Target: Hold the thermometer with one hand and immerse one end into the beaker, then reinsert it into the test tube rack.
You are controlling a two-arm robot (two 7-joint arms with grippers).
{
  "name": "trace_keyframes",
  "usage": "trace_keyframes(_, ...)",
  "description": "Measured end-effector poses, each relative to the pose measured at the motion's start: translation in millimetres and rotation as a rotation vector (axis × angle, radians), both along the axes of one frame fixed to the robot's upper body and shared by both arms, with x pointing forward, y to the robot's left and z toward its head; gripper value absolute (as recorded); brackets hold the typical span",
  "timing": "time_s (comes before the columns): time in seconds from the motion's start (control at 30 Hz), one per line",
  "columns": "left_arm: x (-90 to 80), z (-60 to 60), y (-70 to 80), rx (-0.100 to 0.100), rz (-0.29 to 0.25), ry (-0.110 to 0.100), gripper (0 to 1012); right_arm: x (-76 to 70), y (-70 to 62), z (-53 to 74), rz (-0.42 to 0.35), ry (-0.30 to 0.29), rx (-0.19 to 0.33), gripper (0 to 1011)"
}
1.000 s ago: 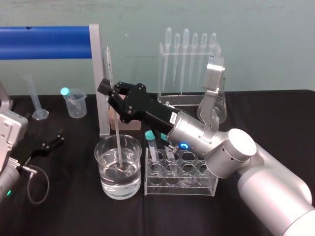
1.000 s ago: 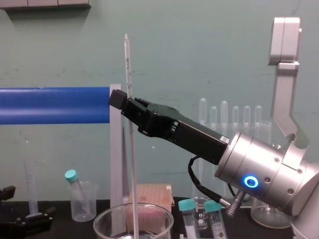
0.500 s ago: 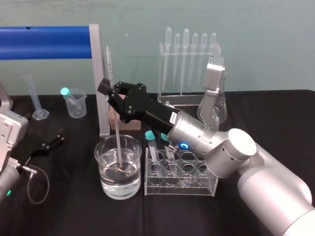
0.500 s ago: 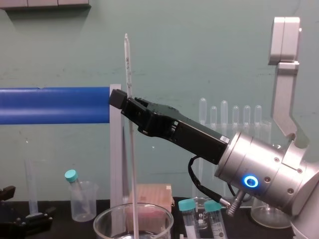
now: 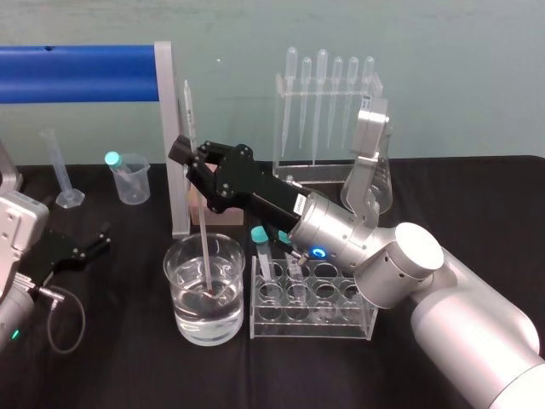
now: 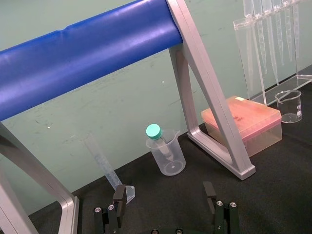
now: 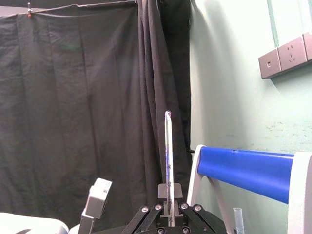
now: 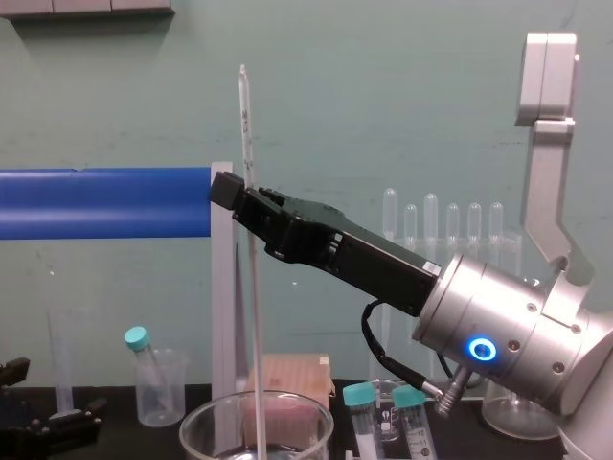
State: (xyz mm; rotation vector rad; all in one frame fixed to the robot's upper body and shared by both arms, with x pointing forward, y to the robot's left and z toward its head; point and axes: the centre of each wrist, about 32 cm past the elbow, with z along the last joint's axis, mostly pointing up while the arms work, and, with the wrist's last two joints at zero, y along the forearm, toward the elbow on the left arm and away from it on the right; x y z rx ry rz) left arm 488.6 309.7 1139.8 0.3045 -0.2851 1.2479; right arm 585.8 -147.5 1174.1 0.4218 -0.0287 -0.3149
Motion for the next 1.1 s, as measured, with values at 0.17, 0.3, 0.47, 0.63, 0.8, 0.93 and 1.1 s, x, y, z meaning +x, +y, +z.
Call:
trace_keyframes(0.17, 0.0, 0.0, 0.0, 0.0, 0.0, 0.0, 1008, 0.0, 0.0, 0.0, 0.0, 0.0, 0.0, 52)
trace_keyframes(0.3, 0.0, 0.0, 0.0, 0.0, 0.0, 0.0, 1008, 0.0, 0.0, 0.0, 0.0, 0.0, 0.0, 52)
trace_keyframes(0.47, 0.0, 0.0, 0.0, 0.0, 0.0, 0.0, 1008, 0.0, 0.0, 0.0, 0.0, 0.0, 0.0, 52)
trace_keyframes(0.63, 0.0, 0.0, 0.0, 0.0, 0.0, 0.0, 1008, 0.0, 0.0, 0.0, 0.0, 0.0, 0.0, 52)
trace_keyframes(0.8, 0.0, 0.0, 0.0, 0.0, 0.0, 0.0, 1008, 0.0, 0.0, 0.0, 0.0, 0.0, 0.0, 52)
trace_keyframes(0.93, 0.0, 0.0, 0.0, 0.0, 0.0, 0.0, 1008, 0.0, 0.0, 0.0, 0.0, 0.0, 0.0, 52)
trace_keyframes(1.1, 0.0, 0.0, 0.0, 0.0, 0.0, 0.0, 1008, 0.0, 0.0, 0.0, 0.0, 0.0, 0.0, 52)
